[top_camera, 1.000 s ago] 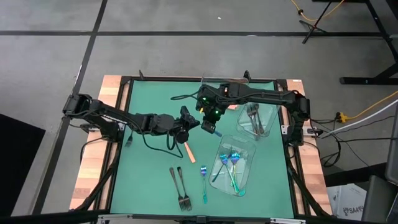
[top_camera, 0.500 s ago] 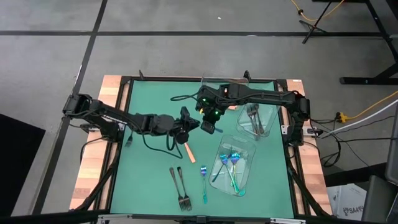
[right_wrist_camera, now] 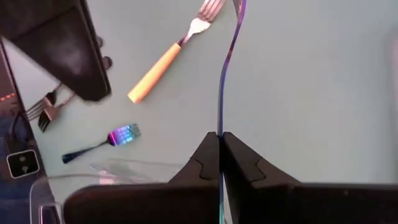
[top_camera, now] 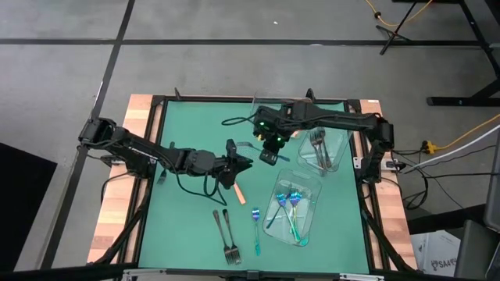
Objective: Sort silverware by color (type)
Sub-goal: Put the blue fork into the bottom transparent bin
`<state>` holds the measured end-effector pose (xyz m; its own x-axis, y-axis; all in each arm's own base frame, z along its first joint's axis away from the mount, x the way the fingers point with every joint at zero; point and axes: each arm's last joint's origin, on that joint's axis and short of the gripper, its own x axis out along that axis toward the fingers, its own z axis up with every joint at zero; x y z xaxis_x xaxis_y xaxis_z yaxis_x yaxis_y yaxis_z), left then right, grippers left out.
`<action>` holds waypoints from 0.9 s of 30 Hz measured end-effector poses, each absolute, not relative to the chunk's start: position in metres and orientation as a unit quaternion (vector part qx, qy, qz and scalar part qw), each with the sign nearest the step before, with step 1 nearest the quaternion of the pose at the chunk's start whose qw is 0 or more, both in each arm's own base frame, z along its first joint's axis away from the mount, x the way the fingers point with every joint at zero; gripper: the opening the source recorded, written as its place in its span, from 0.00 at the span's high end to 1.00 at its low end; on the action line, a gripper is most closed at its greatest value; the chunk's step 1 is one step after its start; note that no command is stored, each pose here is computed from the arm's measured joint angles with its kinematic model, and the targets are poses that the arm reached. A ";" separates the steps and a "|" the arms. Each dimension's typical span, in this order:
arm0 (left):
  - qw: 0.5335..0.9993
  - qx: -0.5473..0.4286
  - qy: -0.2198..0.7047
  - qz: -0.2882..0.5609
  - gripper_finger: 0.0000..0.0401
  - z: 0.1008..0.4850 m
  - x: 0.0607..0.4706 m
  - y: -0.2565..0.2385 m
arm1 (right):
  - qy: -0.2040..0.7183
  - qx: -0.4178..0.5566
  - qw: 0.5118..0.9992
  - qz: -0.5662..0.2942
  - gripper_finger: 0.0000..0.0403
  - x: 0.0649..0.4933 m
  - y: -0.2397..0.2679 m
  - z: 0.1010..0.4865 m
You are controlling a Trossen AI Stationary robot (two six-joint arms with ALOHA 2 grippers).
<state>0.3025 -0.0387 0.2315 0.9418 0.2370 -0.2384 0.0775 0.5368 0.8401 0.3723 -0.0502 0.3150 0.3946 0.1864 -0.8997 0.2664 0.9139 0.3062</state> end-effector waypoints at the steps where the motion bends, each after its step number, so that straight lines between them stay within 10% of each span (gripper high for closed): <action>1: 0.868 0.467 0.163 0.047 0.81 0.231 0.302 -0.040 | 0.549 0.202 0.811 -0.030 1.00 0.368 -0.050 0.320; 27: 0.925 0.319 0.207 -0.027 0.84 0.216 0.297 -0.046 | 0.489 0.223 0.804 -0.254 1.00 0.280 0.104 0.375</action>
<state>0.2974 -0.0459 0.2164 0.9133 0.0825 -0.3989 0.1812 0.7948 0.5792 0.2797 0.1039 0.3746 0.3935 -0.1903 -0.8994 0.6256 0.7723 0.1103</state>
